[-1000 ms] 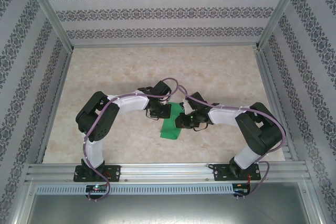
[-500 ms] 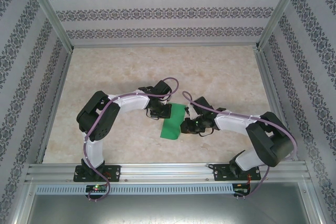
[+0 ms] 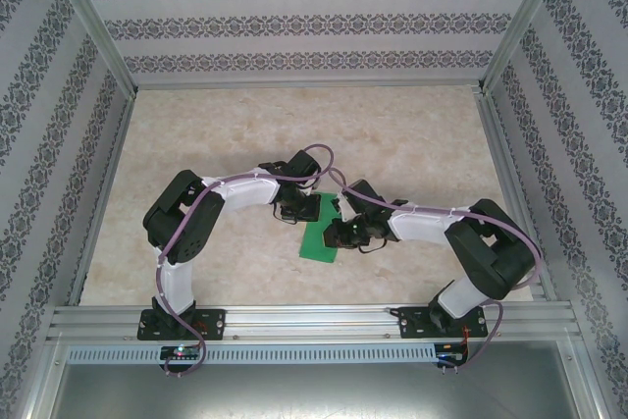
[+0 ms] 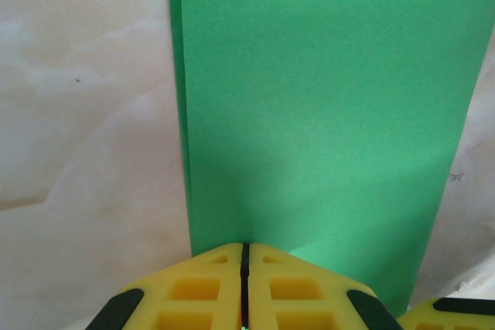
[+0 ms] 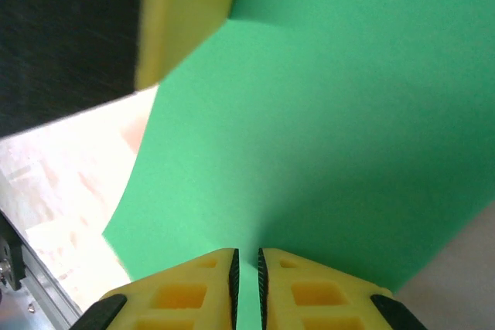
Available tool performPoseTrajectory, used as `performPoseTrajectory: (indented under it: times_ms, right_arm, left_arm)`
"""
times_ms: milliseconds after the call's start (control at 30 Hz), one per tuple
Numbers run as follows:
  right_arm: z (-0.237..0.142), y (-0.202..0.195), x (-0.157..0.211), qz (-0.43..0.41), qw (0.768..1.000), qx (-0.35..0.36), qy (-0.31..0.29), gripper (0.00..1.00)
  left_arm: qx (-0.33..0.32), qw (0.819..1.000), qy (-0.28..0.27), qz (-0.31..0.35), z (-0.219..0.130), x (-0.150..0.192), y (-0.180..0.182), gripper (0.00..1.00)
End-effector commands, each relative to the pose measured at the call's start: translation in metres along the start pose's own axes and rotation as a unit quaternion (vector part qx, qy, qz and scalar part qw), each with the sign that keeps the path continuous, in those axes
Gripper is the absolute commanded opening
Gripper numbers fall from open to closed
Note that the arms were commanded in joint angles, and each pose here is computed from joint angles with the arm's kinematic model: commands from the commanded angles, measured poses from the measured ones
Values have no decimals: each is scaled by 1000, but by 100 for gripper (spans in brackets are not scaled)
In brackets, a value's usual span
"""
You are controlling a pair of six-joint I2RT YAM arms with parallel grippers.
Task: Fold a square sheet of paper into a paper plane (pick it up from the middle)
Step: Fold the square sheet of paper in half at the center of the table.
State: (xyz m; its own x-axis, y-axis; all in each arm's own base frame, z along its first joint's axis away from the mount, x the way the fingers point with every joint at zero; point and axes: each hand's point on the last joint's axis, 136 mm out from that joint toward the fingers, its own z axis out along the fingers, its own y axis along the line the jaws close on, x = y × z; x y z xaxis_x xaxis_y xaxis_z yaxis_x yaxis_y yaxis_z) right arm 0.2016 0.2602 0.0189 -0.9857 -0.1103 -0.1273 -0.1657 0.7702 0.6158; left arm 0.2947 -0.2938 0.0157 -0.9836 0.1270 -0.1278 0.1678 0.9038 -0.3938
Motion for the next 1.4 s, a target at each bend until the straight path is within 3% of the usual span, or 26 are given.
performPoseTrajectory:
  times_ms: [0,367,700,867,1367]
  right_arm:
    - [5,-16,25,0,999,20,30,18]
    - [-7,-51,79,30,996,65,55,17]
    - [-28,20,15,9,999,-28,-41,17]
    - [-10,23,8,8,999,-32,-30,18]
    - [11,-32,88,20,997,49,62,17]
  left_arm:
    - [-93,993,69,-15,28,39,52,10]
    - [-96,993,75,-12,29,39,54,10]
    - [-90,993,77,-15,31,39,52,10]
    - [-89,993,77,-15,31,39,52,10]
    - [-98,992,80,-12,29,38,56,10]
